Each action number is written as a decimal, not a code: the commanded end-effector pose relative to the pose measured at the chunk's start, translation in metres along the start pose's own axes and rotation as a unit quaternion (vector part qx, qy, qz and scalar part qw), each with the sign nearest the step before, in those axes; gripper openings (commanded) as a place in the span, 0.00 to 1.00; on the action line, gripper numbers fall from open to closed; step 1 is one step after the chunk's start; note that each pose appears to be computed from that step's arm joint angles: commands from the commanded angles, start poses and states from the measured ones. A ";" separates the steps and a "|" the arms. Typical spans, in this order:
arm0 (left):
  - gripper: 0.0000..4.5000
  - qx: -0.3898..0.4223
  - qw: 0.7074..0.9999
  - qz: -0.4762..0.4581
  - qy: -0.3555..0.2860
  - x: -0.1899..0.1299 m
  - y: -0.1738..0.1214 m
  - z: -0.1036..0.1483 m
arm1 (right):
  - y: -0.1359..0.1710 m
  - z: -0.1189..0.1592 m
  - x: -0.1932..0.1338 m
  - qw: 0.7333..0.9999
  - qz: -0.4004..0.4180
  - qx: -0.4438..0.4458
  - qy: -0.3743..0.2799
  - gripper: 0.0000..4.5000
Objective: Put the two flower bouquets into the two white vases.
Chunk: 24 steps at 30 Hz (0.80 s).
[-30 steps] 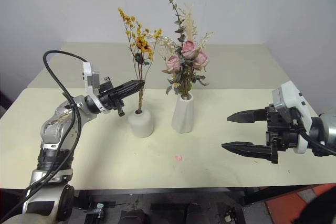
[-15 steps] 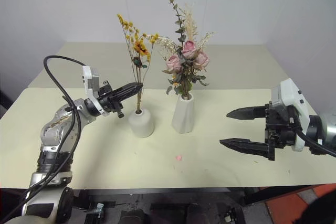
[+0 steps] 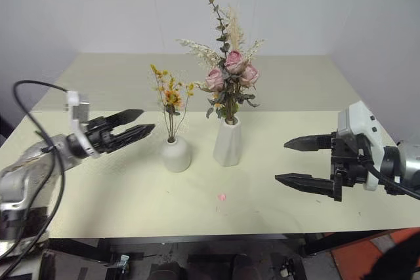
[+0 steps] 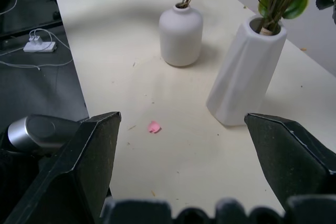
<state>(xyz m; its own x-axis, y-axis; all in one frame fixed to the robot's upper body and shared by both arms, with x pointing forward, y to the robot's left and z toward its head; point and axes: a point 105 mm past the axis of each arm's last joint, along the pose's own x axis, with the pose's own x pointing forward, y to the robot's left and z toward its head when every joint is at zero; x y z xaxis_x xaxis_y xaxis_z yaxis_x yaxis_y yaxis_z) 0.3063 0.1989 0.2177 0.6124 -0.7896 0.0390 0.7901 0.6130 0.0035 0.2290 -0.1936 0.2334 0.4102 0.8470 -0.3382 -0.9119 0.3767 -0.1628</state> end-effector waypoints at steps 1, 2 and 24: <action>0.98 0.049 0.997 -0.059 0.022 -0.013 -0.019 0.014 | -0.003 0.002 -0.003 1.000 -0.004 -0.014 -0.008 1.00; 0.98 0.060 0.994 -0.079 0.039 -0.017 -0.025 0.012 | -0.005 0.001 -0.003 1.000 -0.004 -0.012 -0.008 1.00; 0.98 0.144 0.982 -0.122 0.024 -0.023 -0.036 0.037 | -0.027 0.004 -0.021 0.999 -0.006 -0.027 0.017 1.00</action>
<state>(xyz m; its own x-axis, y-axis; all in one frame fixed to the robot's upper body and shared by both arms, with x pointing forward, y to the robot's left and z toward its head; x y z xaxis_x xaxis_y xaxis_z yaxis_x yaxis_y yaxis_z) 0.2677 0.1962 0.2425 0.4189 -0.9053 -0.0712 0.8872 0.3913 0.2444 0.2483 -0.2188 0.2371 0.4098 0.8257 -0.3876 -0.9122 0.3694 -0.1773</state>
